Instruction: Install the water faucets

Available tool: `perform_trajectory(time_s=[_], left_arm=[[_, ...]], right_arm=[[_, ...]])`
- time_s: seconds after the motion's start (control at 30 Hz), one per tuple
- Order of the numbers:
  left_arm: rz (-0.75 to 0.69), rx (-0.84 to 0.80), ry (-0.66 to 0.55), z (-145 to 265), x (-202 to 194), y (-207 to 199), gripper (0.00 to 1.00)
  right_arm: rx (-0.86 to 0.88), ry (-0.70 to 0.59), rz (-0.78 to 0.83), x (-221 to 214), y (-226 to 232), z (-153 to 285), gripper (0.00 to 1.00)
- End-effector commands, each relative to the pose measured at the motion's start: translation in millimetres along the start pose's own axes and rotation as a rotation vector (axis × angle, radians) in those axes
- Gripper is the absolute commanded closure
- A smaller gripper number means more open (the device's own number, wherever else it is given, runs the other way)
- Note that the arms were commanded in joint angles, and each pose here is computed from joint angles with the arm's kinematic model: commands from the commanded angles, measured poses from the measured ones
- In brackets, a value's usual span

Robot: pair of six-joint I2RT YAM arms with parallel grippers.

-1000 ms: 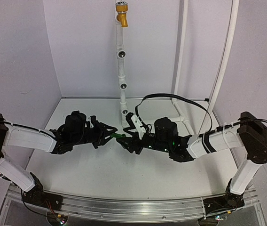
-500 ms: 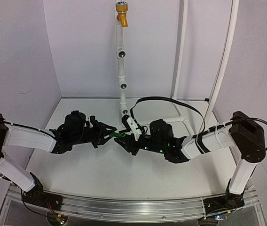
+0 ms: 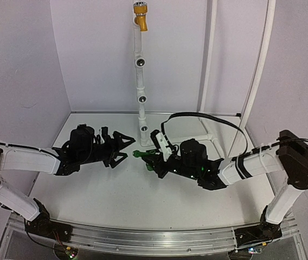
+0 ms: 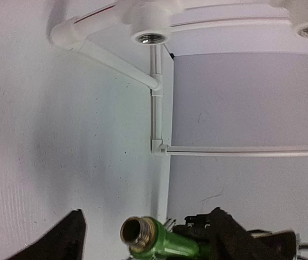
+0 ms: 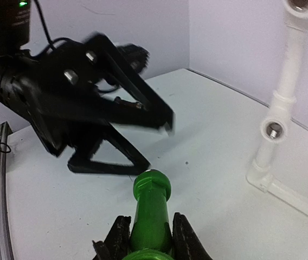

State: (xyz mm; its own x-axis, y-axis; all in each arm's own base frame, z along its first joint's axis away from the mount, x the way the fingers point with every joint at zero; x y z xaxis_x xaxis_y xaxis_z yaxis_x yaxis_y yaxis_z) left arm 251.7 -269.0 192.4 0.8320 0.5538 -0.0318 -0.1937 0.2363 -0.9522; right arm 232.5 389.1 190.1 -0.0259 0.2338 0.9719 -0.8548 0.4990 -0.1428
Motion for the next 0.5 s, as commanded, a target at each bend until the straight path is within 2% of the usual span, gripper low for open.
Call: perform_trajectory(time_s=[0.0, 0.07, 0.17, 0.33, 0.47], left_arm=[[-0.336, -0.105, -0.138, 25, 32, -40, 0.0], [-0.424, -0.109, -0.165, 30, 53, -46, 0.0], [-0.581, -0.171, -0.157, 30, 80, -78, 0.0], [-0.946, -0.351, -0.057, 17, 97, -150, 0.0], [-1.151, -0.477, 0.0, 0, 104, -192, 0.0]], right_arm=[[-0.229, 0.022, -0.199, 29, -45, 39, 1.0], [-0.296, 0.132, -0.221, 17, -54, 53, 1.0], [-0.306, 0.208, -0.209, 14, -56, 78, 1.0], [-0.308, 0.198, -0.22, 28, -58, 113, 1.0], [-0.369, 0.178, -0.235, 43, -66, 130, 1.0]])
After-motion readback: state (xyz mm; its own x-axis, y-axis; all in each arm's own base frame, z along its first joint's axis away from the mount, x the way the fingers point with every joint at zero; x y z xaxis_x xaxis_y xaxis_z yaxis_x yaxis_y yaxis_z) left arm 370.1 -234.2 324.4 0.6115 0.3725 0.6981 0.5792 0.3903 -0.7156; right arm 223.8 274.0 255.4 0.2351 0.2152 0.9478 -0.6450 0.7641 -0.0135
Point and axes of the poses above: each gripper's point midway between its finger pads, its own z axis back along the fingers, its own y axis along the line the jaws close on, x = y × z, the point moved 6 cm from there along z, back along the fingers, and after that the axes turned 11 degrees about z, right-handed, at the moved point
